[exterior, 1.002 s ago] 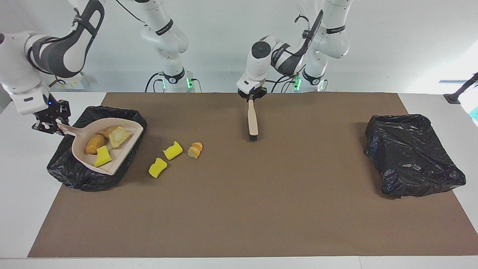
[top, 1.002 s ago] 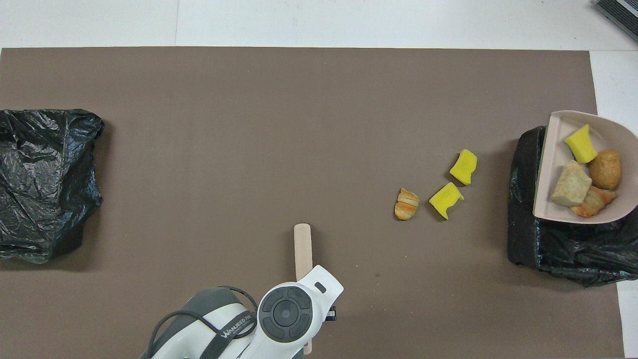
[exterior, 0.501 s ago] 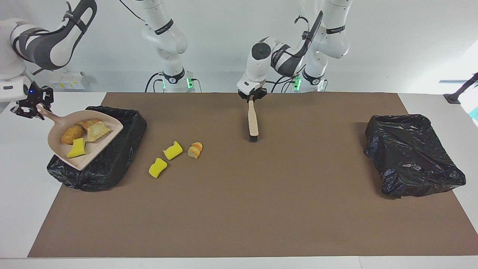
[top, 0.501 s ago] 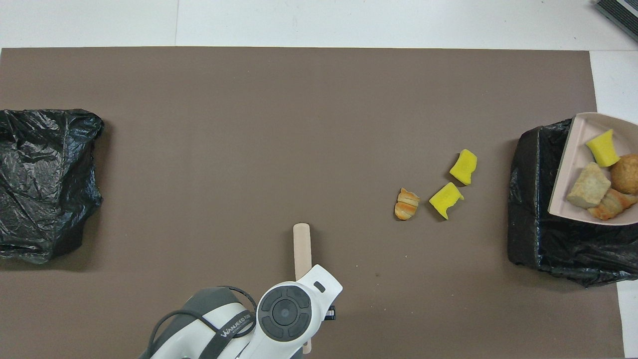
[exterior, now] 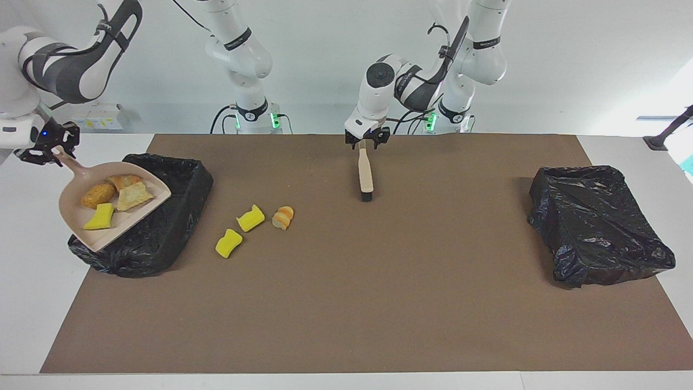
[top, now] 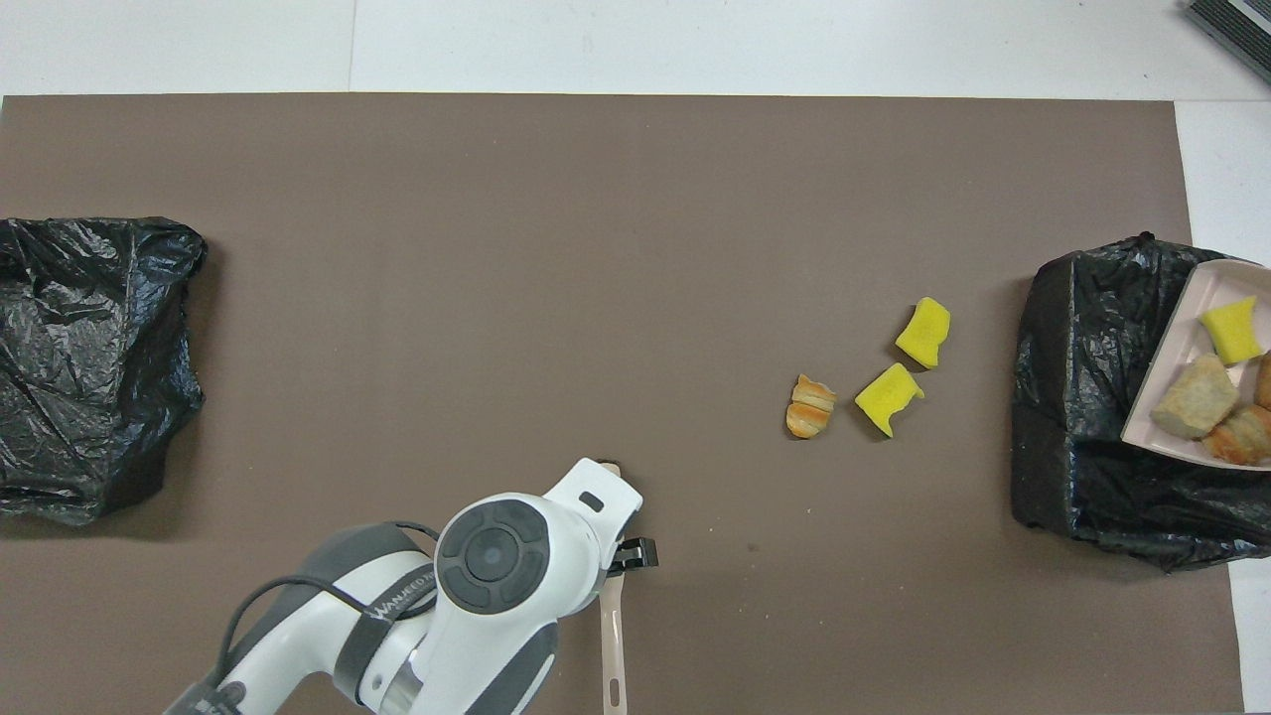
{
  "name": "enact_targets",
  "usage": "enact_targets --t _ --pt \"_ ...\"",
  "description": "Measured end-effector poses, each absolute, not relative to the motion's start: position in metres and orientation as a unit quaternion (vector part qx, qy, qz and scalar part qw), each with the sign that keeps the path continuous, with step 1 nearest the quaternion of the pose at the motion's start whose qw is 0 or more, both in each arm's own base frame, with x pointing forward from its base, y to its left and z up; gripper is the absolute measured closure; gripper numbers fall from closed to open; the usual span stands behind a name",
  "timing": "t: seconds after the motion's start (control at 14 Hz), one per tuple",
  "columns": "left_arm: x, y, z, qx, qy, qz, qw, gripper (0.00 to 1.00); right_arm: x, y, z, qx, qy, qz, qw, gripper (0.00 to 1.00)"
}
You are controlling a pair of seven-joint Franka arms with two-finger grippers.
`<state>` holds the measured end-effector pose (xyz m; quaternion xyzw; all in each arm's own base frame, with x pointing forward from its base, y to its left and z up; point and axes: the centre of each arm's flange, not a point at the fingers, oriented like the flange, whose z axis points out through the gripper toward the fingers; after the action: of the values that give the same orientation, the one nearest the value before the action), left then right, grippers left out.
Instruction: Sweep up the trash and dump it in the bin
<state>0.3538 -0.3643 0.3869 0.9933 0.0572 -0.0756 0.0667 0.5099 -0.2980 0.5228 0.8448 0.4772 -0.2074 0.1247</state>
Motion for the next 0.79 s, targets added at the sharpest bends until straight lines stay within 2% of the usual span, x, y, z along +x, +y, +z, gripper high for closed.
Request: enact_targets --t 0.29,0.5,0.79 --pt "0.425 -0.292 0.443 0.993 0.085 -0.042 0.067 0.0 0.527 -0.261 0.539 0.814 0.505 -0.23 0.171 0.69" --pt "0.447 -0.24 0.463 0.997 0.054 -0.044 0.042 0.0 0.536 -0.239 0.55 0.799 0.506 -0.248 0.211 0.69" --pt "0.464 -0.18 0.472 0.998 0.014 -0.054 0.031 0.0 0.534 -0.239 0.556 0.795 0.49 -0.267 0.236 0.69"
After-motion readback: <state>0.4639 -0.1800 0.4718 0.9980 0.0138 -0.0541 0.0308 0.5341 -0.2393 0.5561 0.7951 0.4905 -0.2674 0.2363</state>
